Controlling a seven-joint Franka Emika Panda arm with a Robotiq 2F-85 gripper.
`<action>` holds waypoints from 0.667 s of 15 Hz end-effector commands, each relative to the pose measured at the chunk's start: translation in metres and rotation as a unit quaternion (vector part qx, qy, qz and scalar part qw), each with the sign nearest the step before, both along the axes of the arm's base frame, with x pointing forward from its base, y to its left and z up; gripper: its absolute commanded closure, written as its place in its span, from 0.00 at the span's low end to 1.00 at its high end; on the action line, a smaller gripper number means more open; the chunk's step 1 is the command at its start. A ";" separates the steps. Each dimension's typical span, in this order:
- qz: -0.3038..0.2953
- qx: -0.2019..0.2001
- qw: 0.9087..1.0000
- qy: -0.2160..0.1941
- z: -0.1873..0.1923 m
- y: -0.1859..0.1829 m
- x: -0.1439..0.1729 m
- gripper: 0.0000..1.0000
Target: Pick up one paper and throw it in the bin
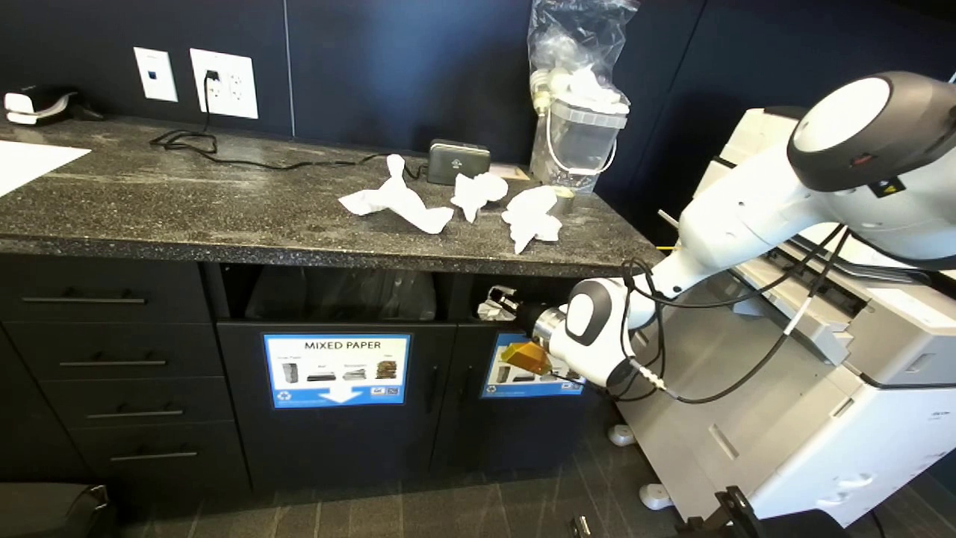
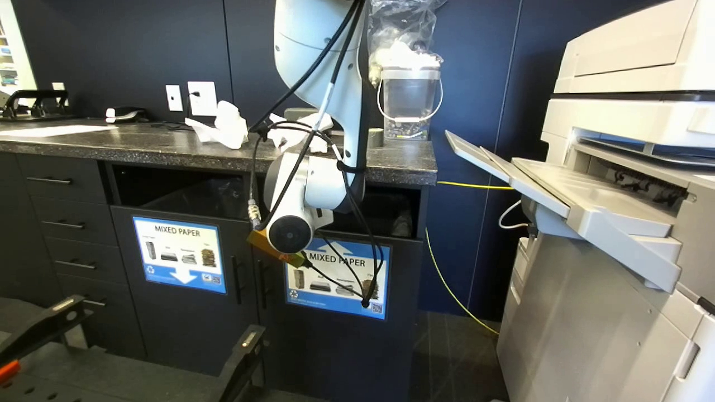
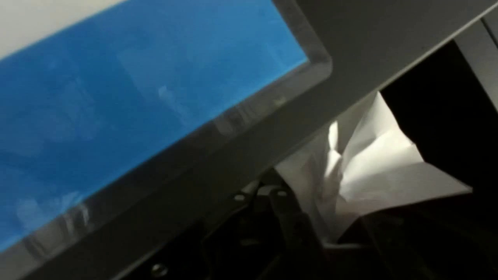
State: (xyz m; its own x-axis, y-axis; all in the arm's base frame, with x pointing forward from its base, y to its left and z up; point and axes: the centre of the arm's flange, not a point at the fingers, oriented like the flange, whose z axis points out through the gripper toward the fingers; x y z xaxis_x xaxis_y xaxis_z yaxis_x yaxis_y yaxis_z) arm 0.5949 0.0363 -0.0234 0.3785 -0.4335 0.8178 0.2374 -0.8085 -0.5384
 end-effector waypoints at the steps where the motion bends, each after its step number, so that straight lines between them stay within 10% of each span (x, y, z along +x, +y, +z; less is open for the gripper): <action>1: -0.006 -0.021 1.000 -0.010 -0.008 0.036 0.014 0.86; 10: -0.013 -0.049 0.999 -0.019 -0.014 0.038 0.031 0.86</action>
